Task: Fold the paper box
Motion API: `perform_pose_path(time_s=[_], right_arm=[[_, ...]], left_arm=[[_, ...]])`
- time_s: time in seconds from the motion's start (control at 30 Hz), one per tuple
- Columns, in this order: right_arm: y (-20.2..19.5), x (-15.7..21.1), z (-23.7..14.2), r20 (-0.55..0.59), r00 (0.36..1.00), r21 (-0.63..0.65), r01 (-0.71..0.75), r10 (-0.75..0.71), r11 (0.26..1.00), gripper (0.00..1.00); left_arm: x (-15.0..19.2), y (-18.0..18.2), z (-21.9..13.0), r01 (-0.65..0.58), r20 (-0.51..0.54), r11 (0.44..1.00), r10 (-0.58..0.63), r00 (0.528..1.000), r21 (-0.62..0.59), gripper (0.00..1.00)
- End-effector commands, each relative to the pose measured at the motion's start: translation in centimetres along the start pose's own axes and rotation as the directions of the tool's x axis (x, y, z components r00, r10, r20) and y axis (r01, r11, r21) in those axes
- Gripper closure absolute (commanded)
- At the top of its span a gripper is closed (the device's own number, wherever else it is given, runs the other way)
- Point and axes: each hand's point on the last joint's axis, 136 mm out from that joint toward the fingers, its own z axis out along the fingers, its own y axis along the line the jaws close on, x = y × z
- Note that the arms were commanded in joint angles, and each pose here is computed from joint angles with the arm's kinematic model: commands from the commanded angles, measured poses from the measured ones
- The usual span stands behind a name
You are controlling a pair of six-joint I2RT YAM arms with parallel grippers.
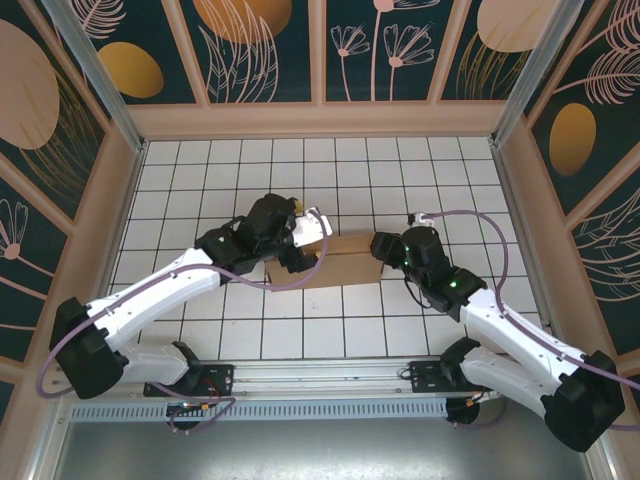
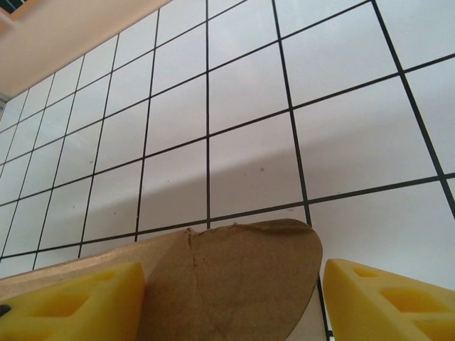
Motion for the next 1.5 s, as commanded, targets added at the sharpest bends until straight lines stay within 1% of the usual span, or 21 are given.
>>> perform_pose_path(time_s=[0.0,0.07,0.13,0.17,0.2,0.23,0.27,0.33,0.4,0.47,0.57,0.6,0.63,0.7,0.77,0.83,0.93,1.03,1.1,1.27,1.47], right_arm=[[-1.8,0.9,0.1,0.004,0.999,0.071,-0.040,0.040,0.997,0.33],[-1.6,1.0,0.1,0.006,0.999,0.058,-0.050,0.050,0.997,0.33],[-1.4,1.1,0.2,0.006,0.998,0.047,-0.056,0.056,0.997,0.34],[-1.4,1.2,0.3,0.002,0.998,0.048,-0.055,0.055,0.997,0.34],[-1.4,1.2,0.3,0.003,0.998,0.047,-0.055,0.055,0.997,0.34],[-1.4,1.4,0.4,-0.002,0.999,0.047,-0.053,0.053,0.997,0.34],[-1.4,1.4,0.5,-0.003,0.999,0.045,-0.054,0.054,0.998,0.34],[-1.4,1.6,0.6,-0.005,0.999,0.043,-0.054,0.054,0.998,0.34],[-1.3,1.7,0.7,-0.009,0.999,0.044,-0.052,0.053,0.998,0.34],[-1.2,1.6,0.7,-0.007,0.999,0.041,-0.051,0.051,0.998,0.34],[-1.1,1.5,0.6,-0.003,0.999,0.038,-0.050,0.050,0.998,0.34],[-1.1,1.5,0.5,-0.004,0.999,0.034,-0.049,0.049,0.998,0.34],[-1.1,1.5,0.5,-0.007,0.999,0.032,-0.050,0.050,0.998,0.34],[-1.0,1.8,0.6,-0.017,0.998,0.022,-0.056,0.057,0.998,0.34],[-0.7,2.1,0.7,-0.027,0.997,0.000,-0.070,0.070,0.998,0.34],[-0.4,2.5,0.8,-0.043,0.995,-0.024,-0.086,0.085,0.996,0.33],[0.5,3.1,1.1,-0.071,0.992,-0.076,-0.106,0.101,0.991,0.33],[1.3,3.6,1.1,-0.097,0.988,-0.127,-0.132,0.121,0.983,0.34],[1.9,4.2,1.1,-0.125,0.983,-0.165,-0.151,0.131,0.975,0.34],[2.9,4.9,0.9,-0.173,0.971,-0.240,-0.205,0.166,0.949,0.36],[5.3,5.2,0.2,-0.252,0.951,-0.367,-0.264,0.178,0.892,0.38]], left_arm=[[-2.3,2.6,-2.0,0.217,0.150,0.973,-0.204,0.968,-0.080,0.01],[-2.4,4.8,-3.7,0.388,0.210,0.912,-0.357,0.910,-0.134,0.01],[-1.8,7.4,-5.7,0.569,0.271,0.801,-0.514,0.814,-0.188,0.01],[-1.5,7.9,-6.4,0.612,0.287,0.764,-0.550,0.784,-0.206,0.01],[-1.0,8.6,-7.3,0.673,0.316,0.701,-0.600,0.735,-0.235,0.01],[-0.1,9.2,-8.2,0.738,0.345,0.625,-0.654,0.673,-0.255,0.02],[0.7,9.2,-8.5,0.785,0.361,0.566,-0.697,0.619,-0.252,0.02],[2.2,8.2,-8.5,0.860,0.373,0.467,-0.775,0.510,-0.204,0.06],[3.3,7.2,-8.0,0.900,0.367,0.404,-0.822,0.436,-0.164,0.09],[4.6,6.6,-7.3,0.922,0.359,0.352,-0.849,0.388,-0.164,0.10],[7.5,6.1,-6.4,0.931,0.351,0.282,-0.869,0.350,-0.230,0.09],[8.7,5.9,-6.2,0.938,0.354,0.243,-0.879,0.320,-0.246,0.06],[9.5,5.6,-6.0,0.944,0.357,0.217,-0.886,0.297,-0.248,0.04],[10.3,5.0,-5.6,0.957,0.361,0.181,-0.897,0.255,-0.226,0.02],[10.8,4.4,-5.2,0.970,0.357,0.147,-0.910,0.210,-0.194,0.02],[11.1,3.5,-4.6,0.984,0.345,0.108,-0.926,0.152,-0.143,0.01],[11.3,2.6,-3.8,0.996,0.337,0.049,-0.939,0.070,-0.070,0.02],[11.8,2.2,-3.4,1.000,0.342,-0.001,-0.940,0.006,-0.021,0.02],[12.0,2.1,-3.3,0.999,0.354,-0.036,-0.934,-0.041,0.020,0.04],[11.8,2.2,-3.6,0.990,0.380,-0.074,-0.918,-0.116,0.123,0.08],[10.4,1.9,-4.0,0.968,0.362,-0.079,-0.918,-0.164,0.239,0.16]])
